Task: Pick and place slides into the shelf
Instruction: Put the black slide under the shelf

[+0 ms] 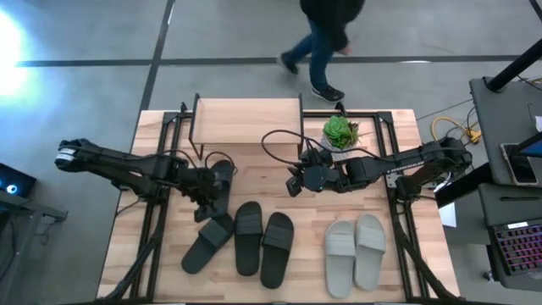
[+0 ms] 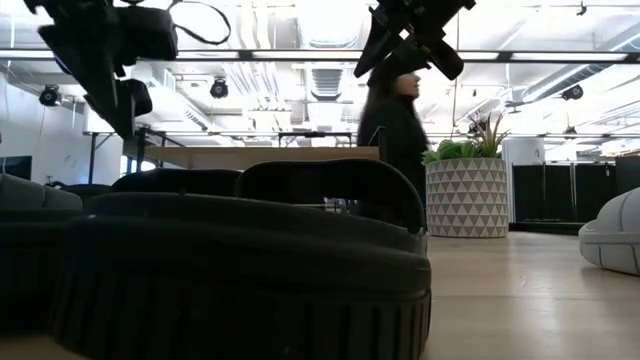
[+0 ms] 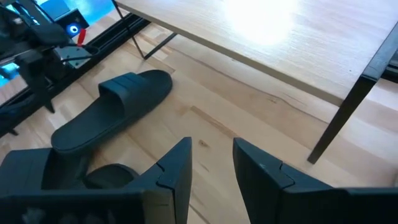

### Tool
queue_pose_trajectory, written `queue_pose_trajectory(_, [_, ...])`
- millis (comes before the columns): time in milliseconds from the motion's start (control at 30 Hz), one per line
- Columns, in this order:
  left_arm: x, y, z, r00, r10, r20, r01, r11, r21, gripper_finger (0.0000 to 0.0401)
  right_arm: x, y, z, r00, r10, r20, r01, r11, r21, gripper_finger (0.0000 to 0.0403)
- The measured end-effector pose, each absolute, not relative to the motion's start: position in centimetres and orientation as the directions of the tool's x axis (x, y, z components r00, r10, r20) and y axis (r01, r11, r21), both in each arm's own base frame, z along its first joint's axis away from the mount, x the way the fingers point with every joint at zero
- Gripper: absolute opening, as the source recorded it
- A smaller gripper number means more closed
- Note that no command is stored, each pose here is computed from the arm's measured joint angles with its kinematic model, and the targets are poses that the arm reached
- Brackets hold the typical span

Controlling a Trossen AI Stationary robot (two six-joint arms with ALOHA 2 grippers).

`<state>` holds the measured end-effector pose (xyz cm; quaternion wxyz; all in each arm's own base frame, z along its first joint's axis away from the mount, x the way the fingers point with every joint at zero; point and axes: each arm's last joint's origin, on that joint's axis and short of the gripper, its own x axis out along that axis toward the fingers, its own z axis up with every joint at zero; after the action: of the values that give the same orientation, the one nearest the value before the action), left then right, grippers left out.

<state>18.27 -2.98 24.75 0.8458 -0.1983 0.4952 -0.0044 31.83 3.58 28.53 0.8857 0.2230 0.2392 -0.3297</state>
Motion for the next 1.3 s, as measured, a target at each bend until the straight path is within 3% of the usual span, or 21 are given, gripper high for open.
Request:
queue_pose_trajectory(133, [18.3,-3.7,24.8,0.517,-0.225,-0.826,-0.149,0.926,-0.346,0.0174,31.8,3.6,28.5,0.670,-0.471,-0.574,0.687,0.686,0.240,0.0109])
queue_pose_trajectory(367, [18.8,-4.9,25.0,0.534,-0.307,-0.788,-0.063,0.915,-0.399,0.0055,31.8,3.7,28.5,0.674,-0.456,-0.581,0.679,0.691,0.246,0.0109])
queue_pose_trajectory(500, [19.3,-5.5,24.4,0.510,-0.296,-0.808,-0.101,0.912,-0.398,0.0007,31.8,3.7,28.5,0.675,-0.453,-0.583,0.678,0.692,0.247,0.0109])
queue_pose_trajectory(667, [19.9,-6.1,23.2,0.468,-0.252,-0.847,-0.156,0.920,-0.359,0.0008,31.8,3.7,28.5,0.675,-0.453,-0.583,0.678,0.692,0.247,0.0109])
queue_pose_trajectory(1300, [21.7,-8.0,19.2,0.315,-0.149,-0.937,-0.125,0.972,-0.197,0.0000,31.6,3.7,28.3,0.662,-0.437,-0.610,0.675,0.700,0.231,0.0109])
